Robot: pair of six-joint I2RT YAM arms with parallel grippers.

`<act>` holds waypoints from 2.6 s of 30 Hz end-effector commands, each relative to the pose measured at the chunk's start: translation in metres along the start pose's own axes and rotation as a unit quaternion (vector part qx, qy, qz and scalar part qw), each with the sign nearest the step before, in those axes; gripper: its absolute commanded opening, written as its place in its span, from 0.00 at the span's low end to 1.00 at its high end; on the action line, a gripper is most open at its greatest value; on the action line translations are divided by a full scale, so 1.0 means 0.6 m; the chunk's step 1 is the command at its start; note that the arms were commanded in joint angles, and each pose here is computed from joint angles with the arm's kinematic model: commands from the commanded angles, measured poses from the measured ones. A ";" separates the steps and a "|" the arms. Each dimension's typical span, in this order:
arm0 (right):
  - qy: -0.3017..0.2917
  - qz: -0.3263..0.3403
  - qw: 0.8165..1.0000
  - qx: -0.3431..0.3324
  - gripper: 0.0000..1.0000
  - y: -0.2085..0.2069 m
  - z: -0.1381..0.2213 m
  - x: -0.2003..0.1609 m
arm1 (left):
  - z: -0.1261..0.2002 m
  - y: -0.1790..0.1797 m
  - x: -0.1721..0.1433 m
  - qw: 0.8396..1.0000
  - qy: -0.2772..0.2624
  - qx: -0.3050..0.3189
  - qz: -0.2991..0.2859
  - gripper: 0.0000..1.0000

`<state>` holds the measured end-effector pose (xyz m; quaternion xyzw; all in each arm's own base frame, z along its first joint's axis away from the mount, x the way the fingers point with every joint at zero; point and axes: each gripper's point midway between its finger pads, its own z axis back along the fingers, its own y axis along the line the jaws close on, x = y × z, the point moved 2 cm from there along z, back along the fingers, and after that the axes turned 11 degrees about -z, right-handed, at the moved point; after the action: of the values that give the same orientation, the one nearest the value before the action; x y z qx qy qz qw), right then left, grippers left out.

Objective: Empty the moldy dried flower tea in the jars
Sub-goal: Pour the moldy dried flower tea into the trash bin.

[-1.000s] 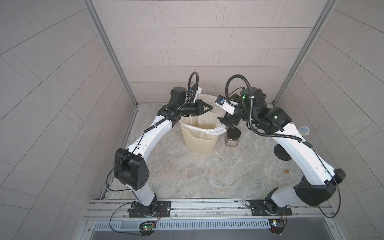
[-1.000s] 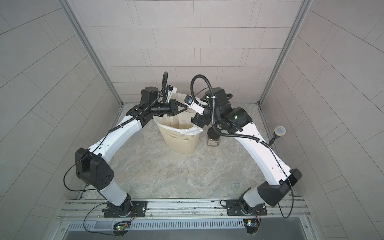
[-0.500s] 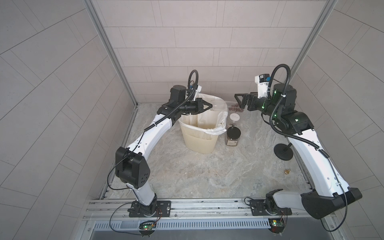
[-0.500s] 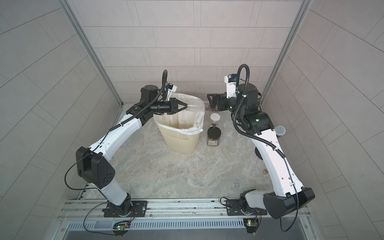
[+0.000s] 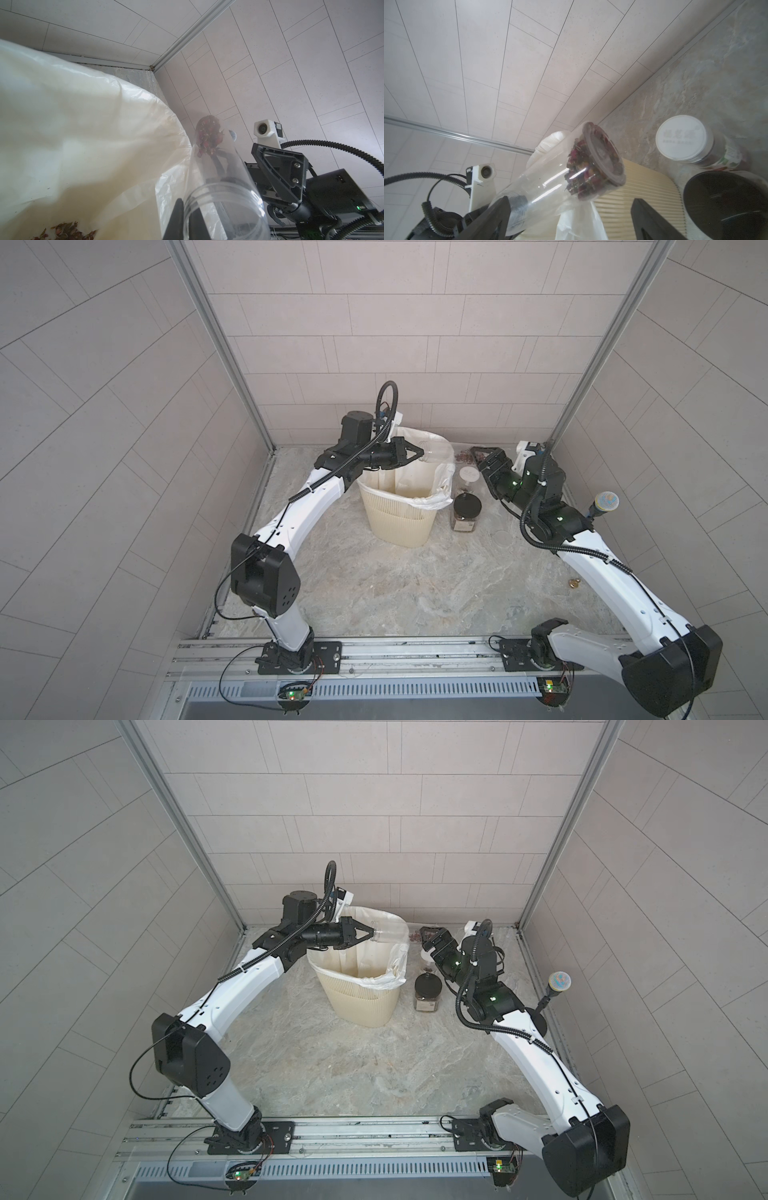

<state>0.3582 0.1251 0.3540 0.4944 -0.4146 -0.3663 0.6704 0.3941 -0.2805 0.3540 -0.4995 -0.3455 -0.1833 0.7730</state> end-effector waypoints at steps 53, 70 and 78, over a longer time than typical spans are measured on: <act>-0.045 -0.031 0.994 0.096 0.58 0.075 -0.074 0.020 | 0.056 0.011 0.015 0.995 0.016 0.094 -0.032 0.52; -0.010 0.333 0.943 0.012 0.55 0.152 -0.067 -0.069 | 0.153 0.014 0.002 0.991 -0.028 0.128 -0.029 0.52; -0.004 0.451 0.893 0.004 0.53 0.168 -0.088 -0.110 | 0.182 0.032 -0.005 0.989 -0.046 0.137 -0.008 0.51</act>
<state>0.3876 0.2289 0.4267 0.3139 -0.5737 -0.0683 0.7535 0.3662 -0.1811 0.3575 -0.3908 -0.3865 -0.1197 0.8268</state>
